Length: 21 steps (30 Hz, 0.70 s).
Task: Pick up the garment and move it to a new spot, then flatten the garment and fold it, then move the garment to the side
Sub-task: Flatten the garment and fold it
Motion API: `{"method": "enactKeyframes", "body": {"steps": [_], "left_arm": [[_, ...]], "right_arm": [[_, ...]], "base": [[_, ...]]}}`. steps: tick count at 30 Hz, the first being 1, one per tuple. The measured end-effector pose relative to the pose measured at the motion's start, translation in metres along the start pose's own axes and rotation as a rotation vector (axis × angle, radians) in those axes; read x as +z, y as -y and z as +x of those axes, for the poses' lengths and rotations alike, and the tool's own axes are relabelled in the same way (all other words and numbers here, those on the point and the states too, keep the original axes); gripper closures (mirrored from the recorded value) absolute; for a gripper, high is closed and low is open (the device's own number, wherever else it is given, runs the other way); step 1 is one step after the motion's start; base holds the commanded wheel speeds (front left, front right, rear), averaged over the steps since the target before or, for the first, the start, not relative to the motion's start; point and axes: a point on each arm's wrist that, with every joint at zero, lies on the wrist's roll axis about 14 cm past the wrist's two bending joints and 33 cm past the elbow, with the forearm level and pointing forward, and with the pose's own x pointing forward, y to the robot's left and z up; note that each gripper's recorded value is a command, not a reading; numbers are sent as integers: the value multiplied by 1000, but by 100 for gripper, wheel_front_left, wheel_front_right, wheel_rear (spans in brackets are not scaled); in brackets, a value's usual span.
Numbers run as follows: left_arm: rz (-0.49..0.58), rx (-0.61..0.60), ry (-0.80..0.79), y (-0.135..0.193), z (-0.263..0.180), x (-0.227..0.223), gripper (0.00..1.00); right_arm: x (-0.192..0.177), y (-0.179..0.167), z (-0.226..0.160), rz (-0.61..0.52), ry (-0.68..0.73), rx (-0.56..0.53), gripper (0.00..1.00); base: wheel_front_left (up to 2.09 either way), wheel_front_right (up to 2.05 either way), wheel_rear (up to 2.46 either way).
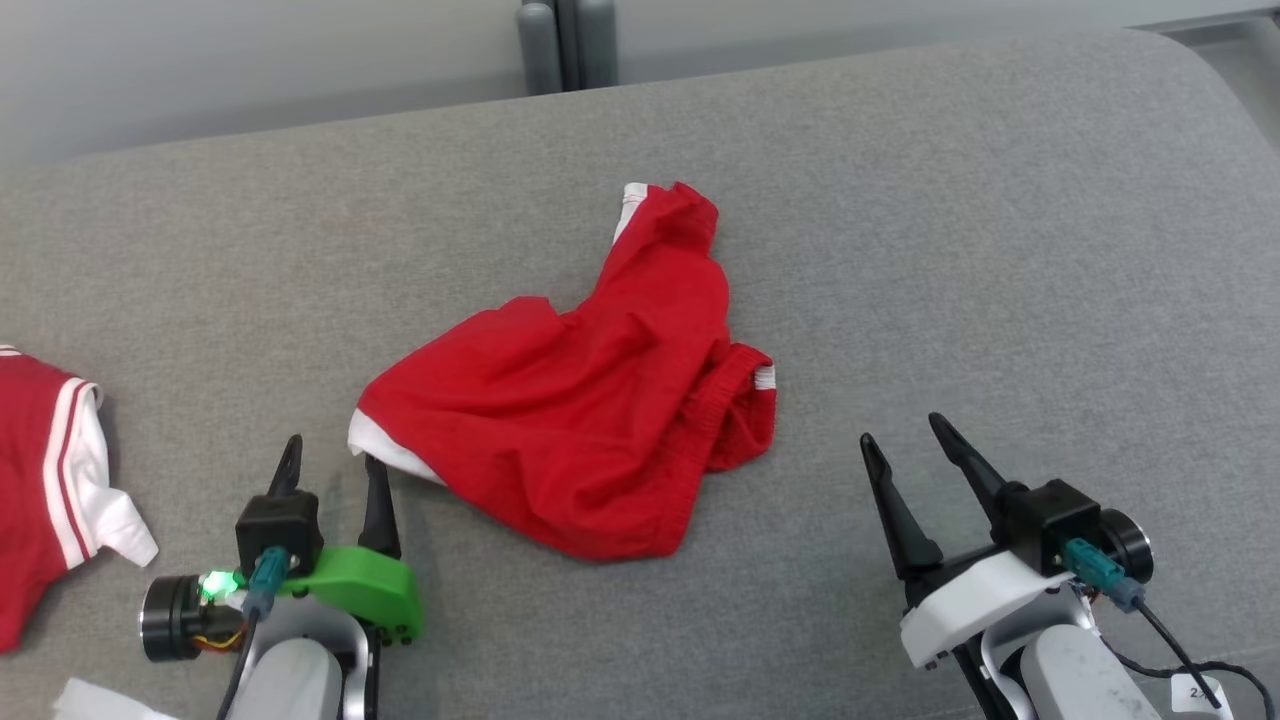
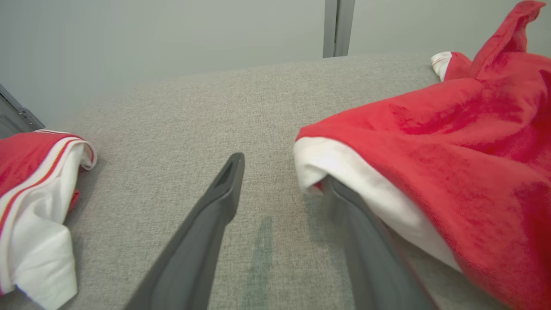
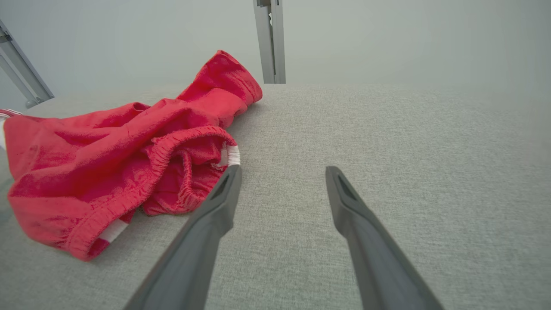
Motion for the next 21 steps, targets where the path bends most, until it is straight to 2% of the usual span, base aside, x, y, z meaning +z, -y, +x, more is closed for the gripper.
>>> {"method": "enactKeyframes", "body": {"steps": [5,9,14,21], "left_arm": [[-42,75,35,-17,-25,4,0],[-74,112,68,-26,-39,11,0],[-74,101,85,-25,-47,15,0],[-80,110,110,-29,-52,22,0]], "right_arm": [[-5,-28,2,-2,-13,83,0],[-11,-71,1,-2,-32,216,0],[-37,-111,-12,30,-120,352,0],[-54,-130,-9,87,-185,415,0]], "base": [[0,0,0],[0,0,0],[0,0,0],[0,0,0]]}}
